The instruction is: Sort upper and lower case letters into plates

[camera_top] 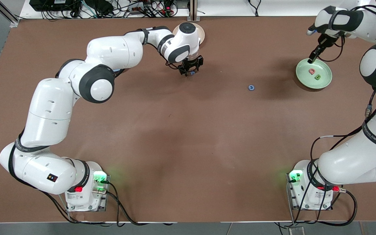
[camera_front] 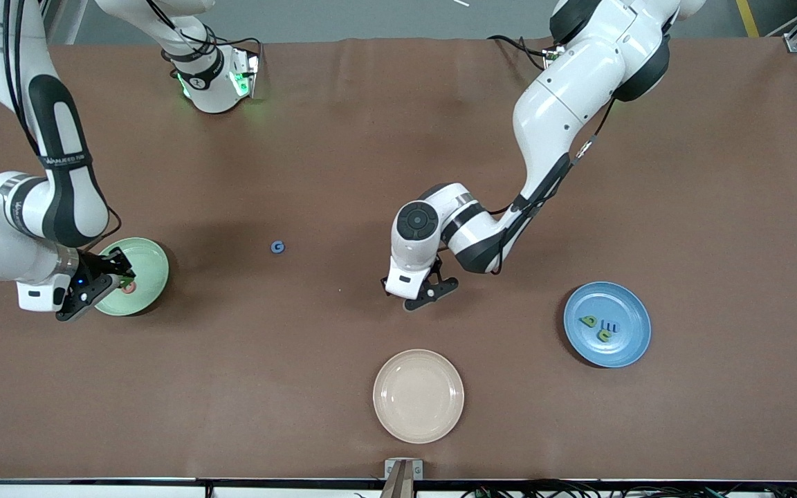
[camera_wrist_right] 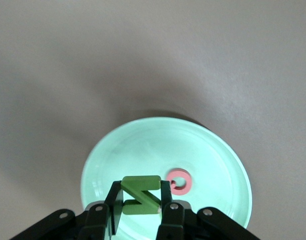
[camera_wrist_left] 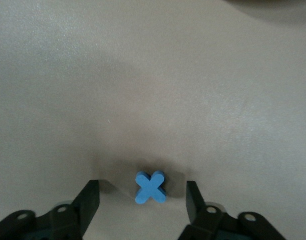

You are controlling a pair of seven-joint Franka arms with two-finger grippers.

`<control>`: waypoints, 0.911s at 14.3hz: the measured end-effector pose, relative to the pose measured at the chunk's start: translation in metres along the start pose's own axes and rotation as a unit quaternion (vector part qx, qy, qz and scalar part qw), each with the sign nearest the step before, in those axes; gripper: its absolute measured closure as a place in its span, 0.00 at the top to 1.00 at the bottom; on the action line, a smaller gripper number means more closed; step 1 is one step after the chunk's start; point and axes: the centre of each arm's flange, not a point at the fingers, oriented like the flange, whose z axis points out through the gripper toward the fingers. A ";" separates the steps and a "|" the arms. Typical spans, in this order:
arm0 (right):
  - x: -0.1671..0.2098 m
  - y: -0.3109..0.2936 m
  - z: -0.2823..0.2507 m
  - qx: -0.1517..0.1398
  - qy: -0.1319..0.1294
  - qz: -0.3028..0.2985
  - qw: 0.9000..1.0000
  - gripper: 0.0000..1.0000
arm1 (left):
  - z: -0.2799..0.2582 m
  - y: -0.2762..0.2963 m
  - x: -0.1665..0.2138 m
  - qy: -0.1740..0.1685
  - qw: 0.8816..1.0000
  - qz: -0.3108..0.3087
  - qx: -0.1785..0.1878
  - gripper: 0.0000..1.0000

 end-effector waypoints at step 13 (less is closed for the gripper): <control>0.002 -0.008 0.054 0.008 -0.016 -0.004 1.000 0.44 | -0.007 0.002 0.008 0.006 1.000 -0.004 -0.002 0.28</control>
